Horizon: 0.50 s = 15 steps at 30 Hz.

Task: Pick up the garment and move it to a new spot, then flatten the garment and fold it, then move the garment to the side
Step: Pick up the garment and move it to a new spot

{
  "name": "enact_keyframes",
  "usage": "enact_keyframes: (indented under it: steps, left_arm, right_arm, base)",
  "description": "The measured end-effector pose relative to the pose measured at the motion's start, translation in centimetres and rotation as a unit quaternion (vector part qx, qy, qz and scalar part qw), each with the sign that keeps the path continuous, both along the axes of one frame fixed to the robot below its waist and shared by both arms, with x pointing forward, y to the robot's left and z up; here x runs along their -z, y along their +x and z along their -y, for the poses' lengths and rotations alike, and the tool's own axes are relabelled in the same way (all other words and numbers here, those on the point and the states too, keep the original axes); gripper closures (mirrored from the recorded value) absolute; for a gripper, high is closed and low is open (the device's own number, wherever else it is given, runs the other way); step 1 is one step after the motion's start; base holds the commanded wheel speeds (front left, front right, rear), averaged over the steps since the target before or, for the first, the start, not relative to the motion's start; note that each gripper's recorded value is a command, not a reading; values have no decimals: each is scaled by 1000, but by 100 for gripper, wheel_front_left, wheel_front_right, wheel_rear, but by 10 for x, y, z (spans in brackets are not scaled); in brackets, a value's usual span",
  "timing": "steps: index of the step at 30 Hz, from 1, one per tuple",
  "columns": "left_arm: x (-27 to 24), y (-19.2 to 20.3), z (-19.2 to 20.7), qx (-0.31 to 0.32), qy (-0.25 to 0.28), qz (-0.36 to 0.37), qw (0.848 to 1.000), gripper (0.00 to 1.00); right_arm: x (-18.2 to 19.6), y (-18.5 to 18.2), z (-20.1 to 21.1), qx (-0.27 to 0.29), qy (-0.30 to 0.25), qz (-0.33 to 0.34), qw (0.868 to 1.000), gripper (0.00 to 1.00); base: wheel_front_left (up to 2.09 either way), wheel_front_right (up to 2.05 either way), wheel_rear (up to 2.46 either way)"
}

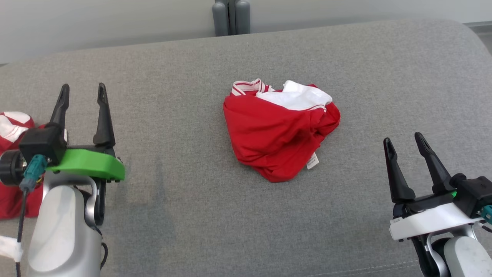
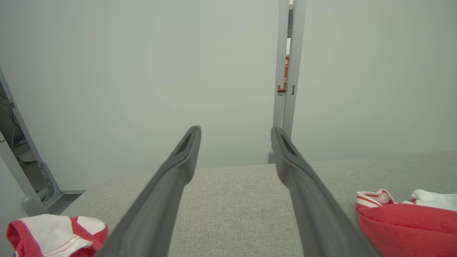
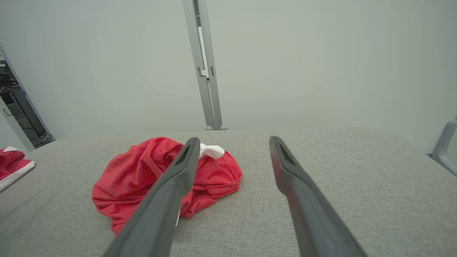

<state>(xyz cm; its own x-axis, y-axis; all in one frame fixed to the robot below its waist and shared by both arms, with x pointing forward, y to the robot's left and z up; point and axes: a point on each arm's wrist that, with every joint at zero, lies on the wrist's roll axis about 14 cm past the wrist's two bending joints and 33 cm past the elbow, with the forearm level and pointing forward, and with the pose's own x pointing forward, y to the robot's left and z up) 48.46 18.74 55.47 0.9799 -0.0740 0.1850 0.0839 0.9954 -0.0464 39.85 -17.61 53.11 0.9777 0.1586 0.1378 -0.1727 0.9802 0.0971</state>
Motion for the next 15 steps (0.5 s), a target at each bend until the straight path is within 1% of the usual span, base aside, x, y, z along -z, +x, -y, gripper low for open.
enact_keyframes:
  steps: [9,12,15]
  left_arm:
    - [20,-46,-2,-6,-9,-21,1000,0]
    - [23,-60,-10,-19,-29,-23,999,0]
    - [28,-73,-13,-25,-30,-29,999,0]
  right_arm:
    - [-6,-17,2,9,7,9,1000,0]
    - [-6,-21,1,9,9,8,1000,0]
    - [-6,-25,0,9,11,8,1000,0]
  base:
    - [0,0,0]
    - [0,0,0]
    - [0,0,0]
